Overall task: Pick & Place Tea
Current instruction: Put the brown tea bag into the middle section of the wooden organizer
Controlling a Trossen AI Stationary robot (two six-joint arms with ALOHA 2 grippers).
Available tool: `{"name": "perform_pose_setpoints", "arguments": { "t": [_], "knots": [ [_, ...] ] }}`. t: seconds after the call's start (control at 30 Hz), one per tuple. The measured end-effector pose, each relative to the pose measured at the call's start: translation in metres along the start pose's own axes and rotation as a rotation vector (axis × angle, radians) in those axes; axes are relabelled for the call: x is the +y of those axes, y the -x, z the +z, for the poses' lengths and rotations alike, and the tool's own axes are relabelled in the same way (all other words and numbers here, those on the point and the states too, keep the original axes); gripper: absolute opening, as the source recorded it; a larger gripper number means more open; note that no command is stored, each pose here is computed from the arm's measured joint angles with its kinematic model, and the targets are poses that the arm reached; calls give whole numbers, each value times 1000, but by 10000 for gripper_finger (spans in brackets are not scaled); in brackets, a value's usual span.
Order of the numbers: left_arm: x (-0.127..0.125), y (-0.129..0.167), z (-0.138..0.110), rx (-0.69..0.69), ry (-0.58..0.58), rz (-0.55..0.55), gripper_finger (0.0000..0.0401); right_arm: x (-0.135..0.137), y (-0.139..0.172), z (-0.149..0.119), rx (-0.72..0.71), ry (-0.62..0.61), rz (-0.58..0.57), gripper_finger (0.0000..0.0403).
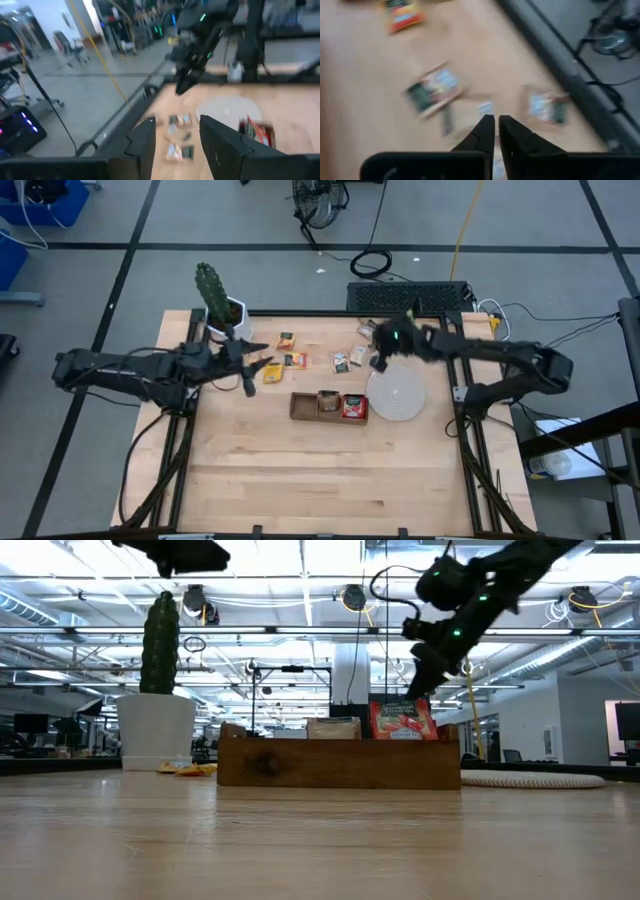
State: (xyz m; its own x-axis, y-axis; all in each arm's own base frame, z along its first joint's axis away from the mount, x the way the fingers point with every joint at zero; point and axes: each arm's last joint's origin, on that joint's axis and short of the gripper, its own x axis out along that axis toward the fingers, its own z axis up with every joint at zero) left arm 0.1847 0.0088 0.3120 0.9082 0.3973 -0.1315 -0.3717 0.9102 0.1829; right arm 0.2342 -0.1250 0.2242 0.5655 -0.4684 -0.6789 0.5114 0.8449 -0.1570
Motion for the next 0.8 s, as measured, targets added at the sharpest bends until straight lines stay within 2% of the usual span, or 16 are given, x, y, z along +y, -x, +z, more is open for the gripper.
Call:
{"name": "perform_pose_setpoints", "arguments": {
  "t": [0.07,0.13,0.2,0.37,0.5,0.6,0.7,0.8],
  "knots": [
    [4,8,4,-30,15,7,157,-19,-5,12,38,-1,-10,30],
    [7,12,8,-69,31,14,157,-31,-13,18,109,4,50,55],
    [9,15,11,-95,42,16,157,-38,-23,23,187,3,92,90],
    [10,17,17,-154,70,23,157,-47,-56,41,414,-3,86,193],
    [10,17,17,-155,70,21,157,-58,-85,63,492,-113,69,248],
    [10,17,17,-154,70,21,157,-70,-111,70,523,-245,120,261],
    [10,16,17,-154,69,21,157,-79,-131,68,520,-362,300,257],
    [10,16,17,-154,69,21,157,-85,-144,60,527,-399,348,246]
  ]
}}
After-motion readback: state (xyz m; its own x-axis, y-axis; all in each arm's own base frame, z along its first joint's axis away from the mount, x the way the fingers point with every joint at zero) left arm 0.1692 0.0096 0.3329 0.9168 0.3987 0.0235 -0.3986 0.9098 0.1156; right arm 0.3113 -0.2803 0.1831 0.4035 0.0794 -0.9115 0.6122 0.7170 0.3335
